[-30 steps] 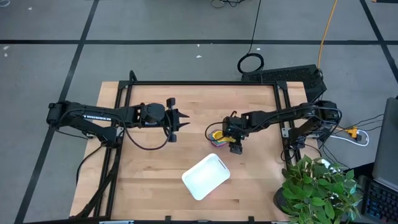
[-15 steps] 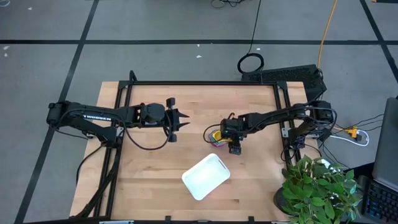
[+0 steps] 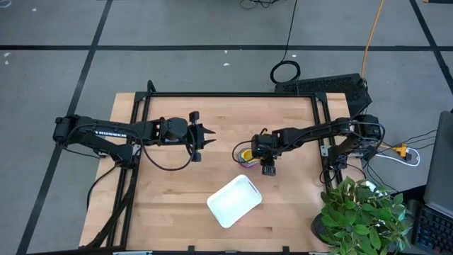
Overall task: Nest measuring cups in basket
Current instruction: Put the stacked measuring cups into the white bin
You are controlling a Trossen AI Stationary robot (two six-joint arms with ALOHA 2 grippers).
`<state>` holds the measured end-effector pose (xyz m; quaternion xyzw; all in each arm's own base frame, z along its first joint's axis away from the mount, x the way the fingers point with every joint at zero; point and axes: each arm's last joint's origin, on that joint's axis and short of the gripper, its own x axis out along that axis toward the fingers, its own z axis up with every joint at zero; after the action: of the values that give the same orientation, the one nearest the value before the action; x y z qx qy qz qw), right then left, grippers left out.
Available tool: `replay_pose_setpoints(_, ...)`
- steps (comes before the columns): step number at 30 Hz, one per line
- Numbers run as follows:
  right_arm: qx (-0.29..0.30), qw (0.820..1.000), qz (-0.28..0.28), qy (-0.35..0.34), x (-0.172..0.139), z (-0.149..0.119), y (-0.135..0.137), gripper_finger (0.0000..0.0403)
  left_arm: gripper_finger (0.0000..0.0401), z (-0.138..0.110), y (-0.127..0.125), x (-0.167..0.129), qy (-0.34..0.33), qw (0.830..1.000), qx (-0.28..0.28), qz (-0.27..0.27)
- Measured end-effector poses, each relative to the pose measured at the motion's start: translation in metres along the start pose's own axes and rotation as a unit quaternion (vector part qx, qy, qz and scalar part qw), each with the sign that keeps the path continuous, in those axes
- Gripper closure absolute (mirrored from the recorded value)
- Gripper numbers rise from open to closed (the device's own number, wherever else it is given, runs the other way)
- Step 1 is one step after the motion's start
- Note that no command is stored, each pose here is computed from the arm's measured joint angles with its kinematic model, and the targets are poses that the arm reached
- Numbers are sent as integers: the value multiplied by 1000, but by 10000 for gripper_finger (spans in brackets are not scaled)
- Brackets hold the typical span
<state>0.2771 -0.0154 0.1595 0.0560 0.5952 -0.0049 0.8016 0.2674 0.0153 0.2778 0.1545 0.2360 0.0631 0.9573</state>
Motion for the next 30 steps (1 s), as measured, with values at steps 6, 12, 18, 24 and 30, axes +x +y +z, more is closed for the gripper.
replay_pose_setpoints(6,-15,1000,-2,0,0,0,0,273,281,0,0,0,0,1000,-2,0)
replay_pose_setpoints(12,-39,999,-4,-15,-10,0,0,275,281,0,0,-1,-1,1000,-5,0)
replay_pose_setpoints(18,-49,998,-12,-39,-25,-1,0,278,281,5,6,-12,-20,1000,-13,11)
replay_pose_setpoints(24,-46,999,0,-25,-24,-3,-2,279,281,6,11,-16,-27,999,-24,20)
replay_pose_setpoints(30,-61,998,-1,-27,-17,-7,-3,230,281,6,11,-16,-26,999,-26,20)
